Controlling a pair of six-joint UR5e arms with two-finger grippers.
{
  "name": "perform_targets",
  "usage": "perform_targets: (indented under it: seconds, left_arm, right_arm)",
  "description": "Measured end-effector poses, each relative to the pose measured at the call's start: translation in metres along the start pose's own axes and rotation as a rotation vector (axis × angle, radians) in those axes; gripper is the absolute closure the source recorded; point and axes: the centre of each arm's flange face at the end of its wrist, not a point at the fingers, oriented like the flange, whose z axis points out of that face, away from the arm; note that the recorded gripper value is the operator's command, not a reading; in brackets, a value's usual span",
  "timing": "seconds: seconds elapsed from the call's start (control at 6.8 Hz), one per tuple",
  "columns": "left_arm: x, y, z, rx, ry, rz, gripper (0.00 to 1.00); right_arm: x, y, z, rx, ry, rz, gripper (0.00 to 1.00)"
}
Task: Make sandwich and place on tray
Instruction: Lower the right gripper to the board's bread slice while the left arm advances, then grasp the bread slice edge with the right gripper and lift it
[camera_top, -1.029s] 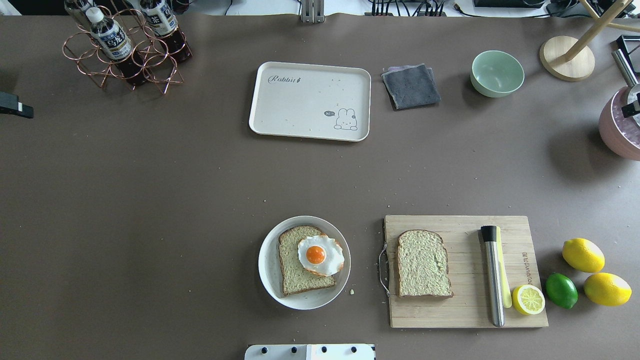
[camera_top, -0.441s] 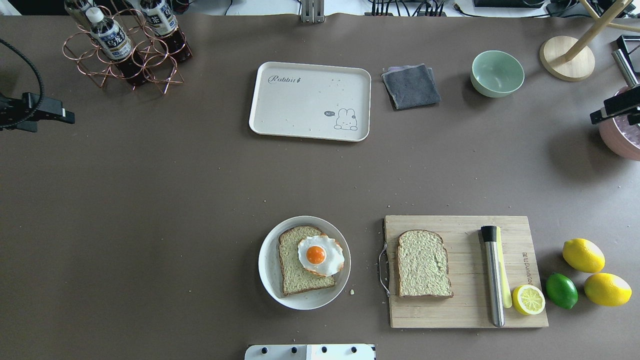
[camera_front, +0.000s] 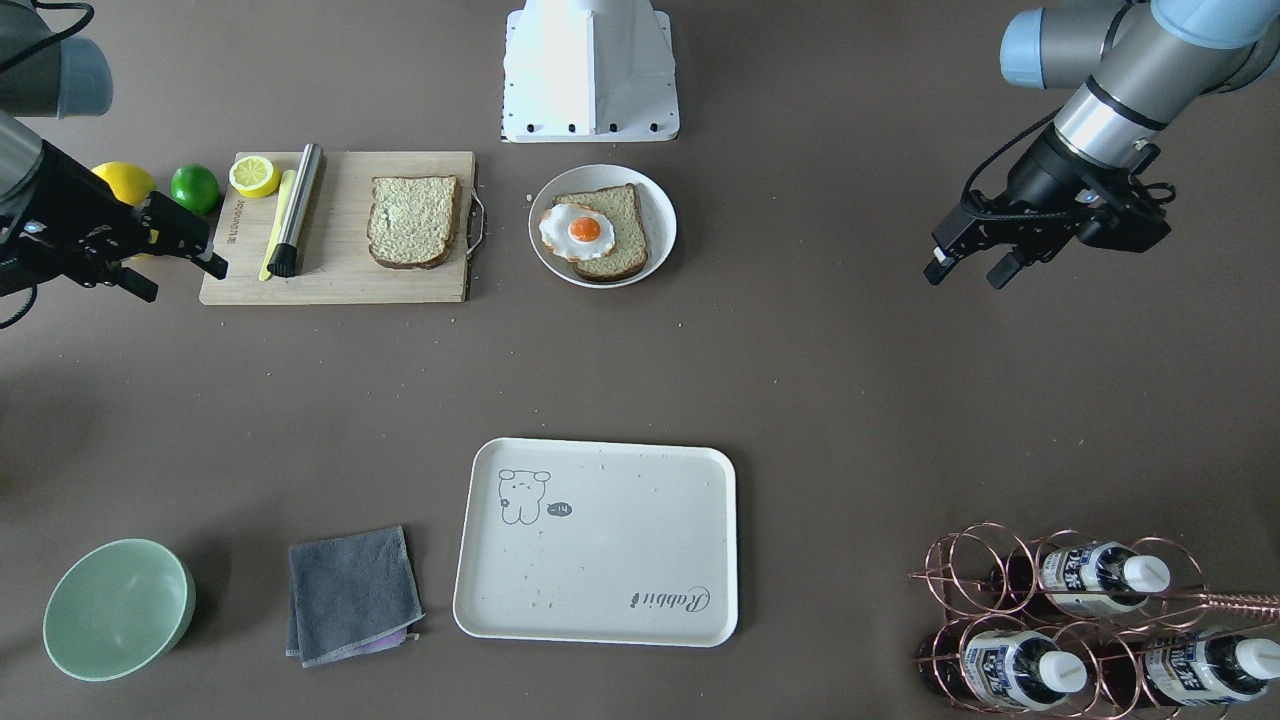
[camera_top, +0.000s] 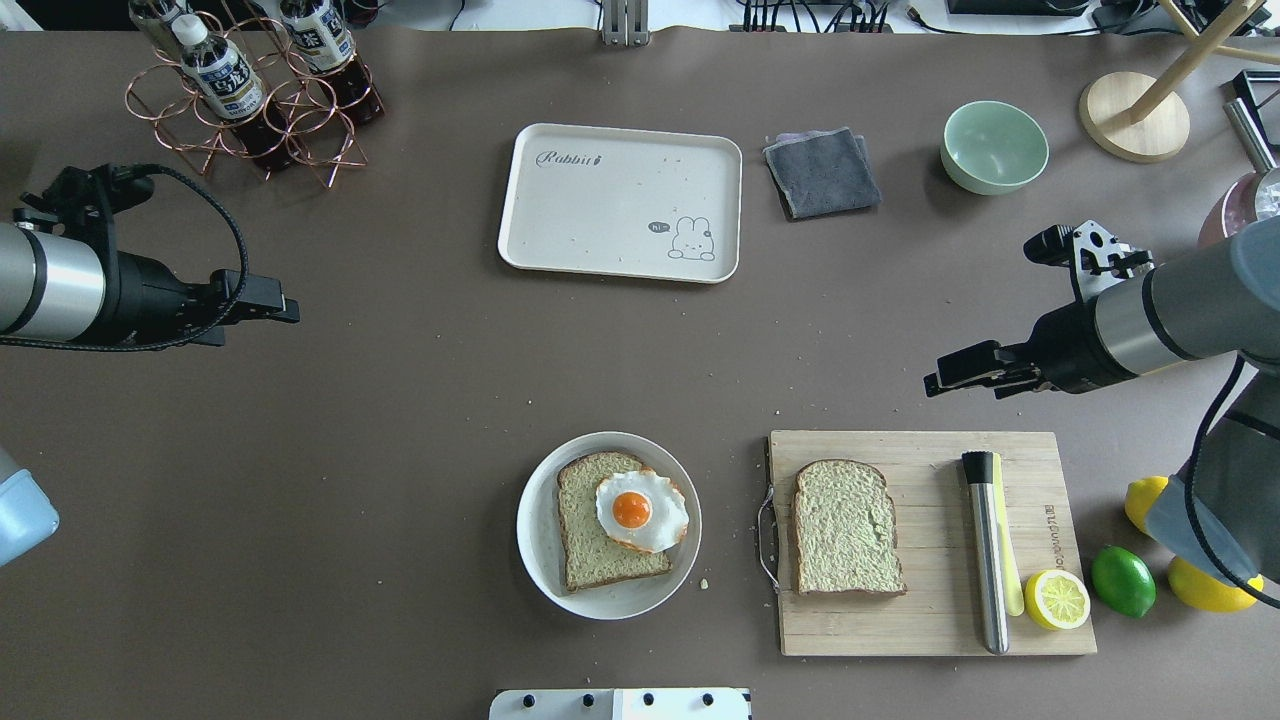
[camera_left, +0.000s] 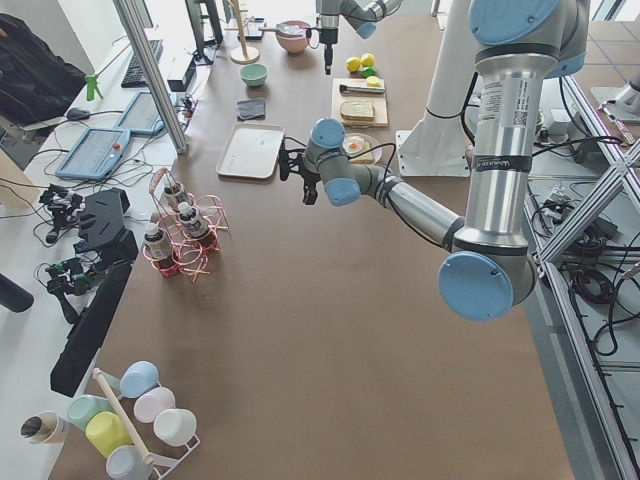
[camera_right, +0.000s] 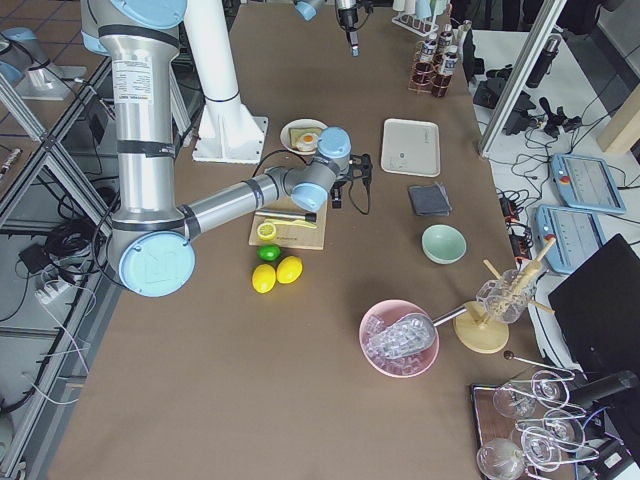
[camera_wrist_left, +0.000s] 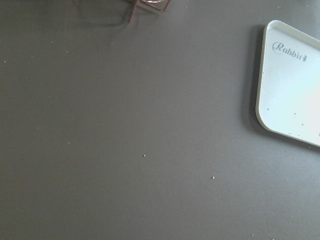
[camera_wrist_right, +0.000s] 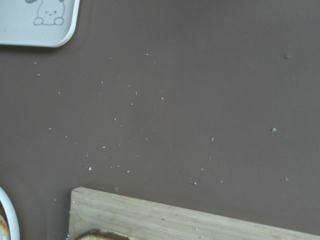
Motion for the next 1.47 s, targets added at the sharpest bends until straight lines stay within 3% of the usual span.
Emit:
perform_targets:
  seconds: [0.44, 1.03, 1.18, 1.32, 1.47]
  left_arm:
    - [0.003, 0.005, 0.003, 0.005, -0.001, 0.0, 0.03]
    - [0.003, 0.005, 0.003, 0.005, -0.002, 0.0, 0.03]
    - [0.003, 0.005, 0.003, 0.005, -0.002, 0.0, 0.03]
    - [0.003, 0.005, 0.003, 0.005, -0.001, 0.0, 0.03]
    - [0.003, 0.005, 0.002, 0.005, -0.001, 0.0, 0.03]
  right_arm:
    - [-0.045, 0.052, 0.043, 0.0, 0.01, 0.024, 0.02]
    - [-0.053, 0.098, 0.082, 0.003, 0.061, -0.022, 0.09]
    - [-0.05, 0.102, 0.085, 0.005, 0.072, -0.024, 0.34]
    - [-0.048, 0.104, 0.087, 0.006, 0.079, -0.025, 0.87]
    - [-0.047, 0.104, 0.087, 0.006, 0.081, -0.025, 1.0]
